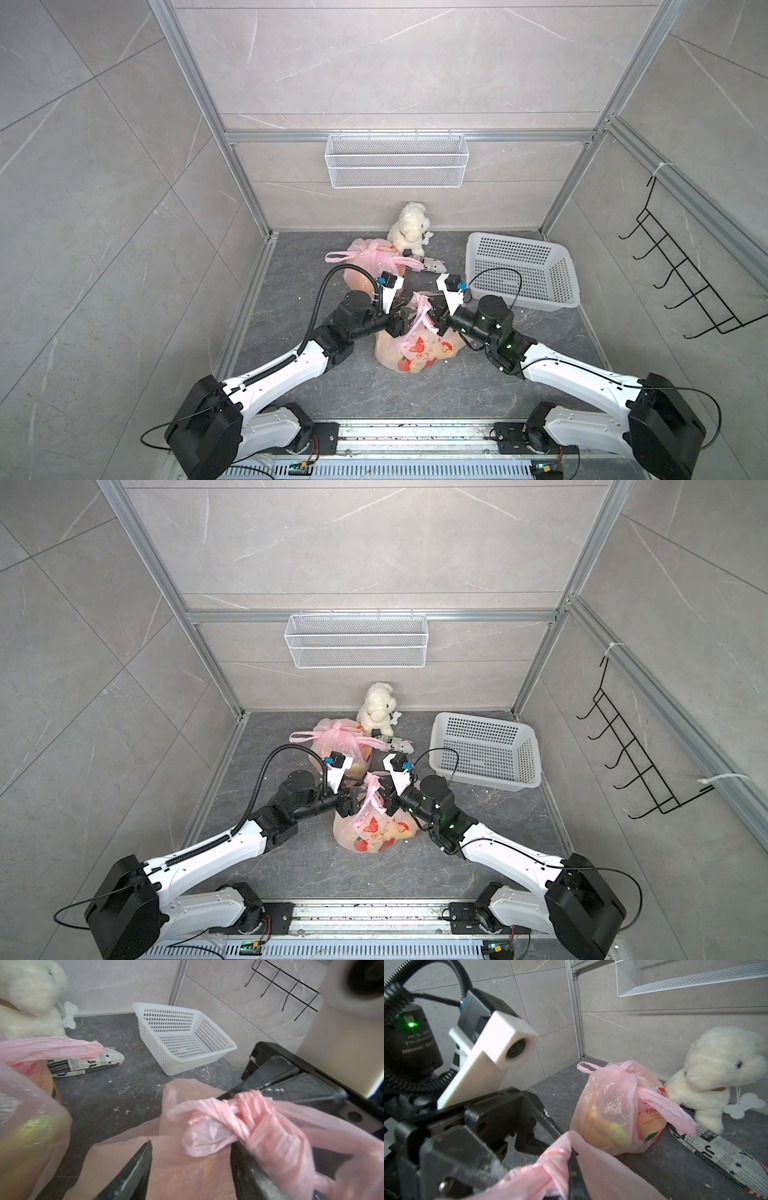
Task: Place the banana into a plastic bag & tie a knot
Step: Cross the plastic bag at the center of the board.
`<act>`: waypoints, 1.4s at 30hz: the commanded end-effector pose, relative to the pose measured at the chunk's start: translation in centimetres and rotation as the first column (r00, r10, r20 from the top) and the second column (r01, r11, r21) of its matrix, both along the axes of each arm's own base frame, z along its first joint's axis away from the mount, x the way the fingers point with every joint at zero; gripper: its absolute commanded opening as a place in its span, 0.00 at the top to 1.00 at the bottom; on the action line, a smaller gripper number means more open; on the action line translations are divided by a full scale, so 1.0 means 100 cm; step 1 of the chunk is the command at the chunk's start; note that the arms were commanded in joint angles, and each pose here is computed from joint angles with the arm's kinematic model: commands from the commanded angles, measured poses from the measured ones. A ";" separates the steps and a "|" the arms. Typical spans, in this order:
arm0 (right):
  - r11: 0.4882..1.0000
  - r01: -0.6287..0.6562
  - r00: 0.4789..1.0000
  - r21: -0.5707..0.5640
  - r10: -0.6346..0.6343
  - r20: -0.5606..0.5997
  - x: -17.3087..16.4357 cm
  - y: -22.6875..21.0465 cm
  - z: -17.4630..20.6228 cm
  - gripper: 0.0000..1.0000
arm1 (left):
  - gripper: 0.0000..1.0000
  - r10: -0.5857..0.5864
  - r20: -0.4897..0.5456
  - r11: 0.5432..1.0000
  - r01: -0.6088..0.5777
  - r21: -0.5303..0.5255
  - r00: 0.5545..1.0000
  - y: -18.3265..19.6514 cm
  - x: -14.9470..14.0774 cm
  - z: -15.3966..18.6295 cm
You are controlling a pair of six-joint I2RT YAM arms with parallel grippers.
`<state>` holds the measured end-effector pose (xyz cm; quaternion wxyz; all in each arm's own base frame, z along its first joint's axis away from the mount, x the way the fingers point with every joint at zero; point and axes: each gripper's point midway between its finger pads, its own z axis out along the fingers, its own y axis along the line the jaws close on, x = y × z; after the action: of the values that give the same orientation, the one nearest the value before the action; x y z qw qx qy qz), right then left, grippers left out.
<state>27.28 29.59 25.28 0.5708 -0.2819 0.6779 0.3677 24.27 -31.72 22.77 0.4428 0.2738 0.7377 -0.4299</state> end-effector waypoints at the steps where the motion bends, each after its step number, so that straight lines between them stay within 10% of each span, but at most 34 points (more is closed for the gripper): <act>1: 0.997 -0.037 0.999 0.070 0.037 0.007 -0.003 0.002 0.011 1.00 | 0.38 0.003 0.045 0.996 0.001 -0.085 0.999 -0.013 0.000 0.018; 32: 0.981 -0.190 0.980 0.032 0.191 -0.050 -0.016 0.018 -0.006 1.00 | 0.52 0.099 0.206 0.995 -0.100 -0.008 0.973 0.014 0.008 0.040; 42: 0.976 -0.216 0.975 0.010 0.216 -0.058 -0.022 0.019 -0.011 1.00 | 0.91 0.076 0.221 0.996 -0.083 0.021 0.972 0.011 0.008 0.043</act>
<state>26.55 30.48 23.76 0.5250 -0.3120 0.6735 0.4164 24.37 -30.18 23.94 0.5007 0.2960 0.7270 -0.3650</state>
